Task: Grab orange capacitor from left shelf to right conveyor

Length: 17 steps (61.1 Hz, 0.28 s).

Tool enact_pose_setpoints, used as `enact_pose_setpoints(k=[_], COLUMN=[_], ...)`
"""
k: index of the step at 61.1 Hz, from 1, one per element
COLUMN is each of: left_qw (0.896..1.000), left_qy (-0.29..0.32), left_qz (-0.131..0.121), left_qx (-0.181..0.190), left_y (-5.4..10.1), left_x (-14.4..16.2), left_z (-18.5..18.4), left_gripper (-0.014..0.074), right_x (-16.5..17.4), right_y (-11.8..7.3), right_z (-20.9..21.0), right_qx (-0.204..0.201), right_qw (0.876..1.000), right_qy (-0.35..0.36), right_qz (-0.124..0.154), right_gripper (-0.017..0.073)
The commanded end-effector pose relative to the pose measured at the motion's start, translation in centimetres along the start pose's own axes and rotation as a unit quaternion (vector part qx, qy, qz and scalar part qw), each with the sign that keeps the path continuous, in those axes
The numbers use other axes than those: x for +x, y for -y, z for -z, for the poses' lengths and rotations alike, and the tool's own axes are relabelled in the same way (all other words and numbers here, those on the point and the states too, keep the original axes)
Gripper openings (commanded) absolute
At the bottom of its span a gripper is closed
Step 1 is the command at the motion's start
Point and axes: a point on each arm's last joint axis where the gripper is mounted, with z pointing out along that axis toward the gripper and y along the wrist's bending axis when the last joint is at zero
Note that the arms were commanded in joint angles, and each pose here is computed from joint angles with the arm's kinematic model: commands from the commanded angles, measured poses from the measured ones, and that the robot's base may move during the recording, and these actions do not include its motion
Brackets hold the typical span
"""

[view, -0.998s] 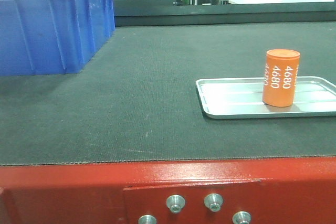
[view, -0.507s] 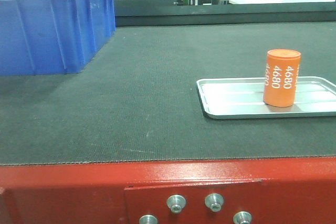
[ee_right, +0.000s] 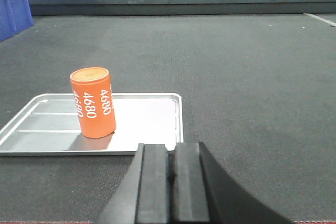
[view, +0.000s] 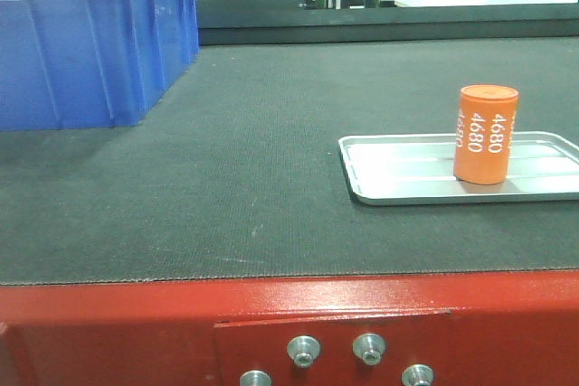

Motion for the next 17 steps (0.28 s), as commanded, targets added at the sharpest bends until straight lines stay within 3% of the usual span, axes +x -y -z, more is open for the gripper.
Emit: enact_pose_setpoints(k=[1, 17], left_qw=[0.999, 0.999], left_qy=[0.053, 0.053], left_qz=[0.002, 0.002], left_qx=[0.0, 0.0], left_y=[0.0, 0.0], left_x=[-1.02, -1.02], left_z=[0.15, 0.15], left_gripper=[-0.0127, -0.0127], right_x=[-1.09, -1.09], right_y=[-0.01, -0.01], right_z=[0.18, 0.18], right_qx=[0.001, 0.001], right_qw=[0.998, 0.998], right_qy=[0.058, 0.058], right_qz=[0.003, 0.003], right_gripper=[0.0057, 0.0057])
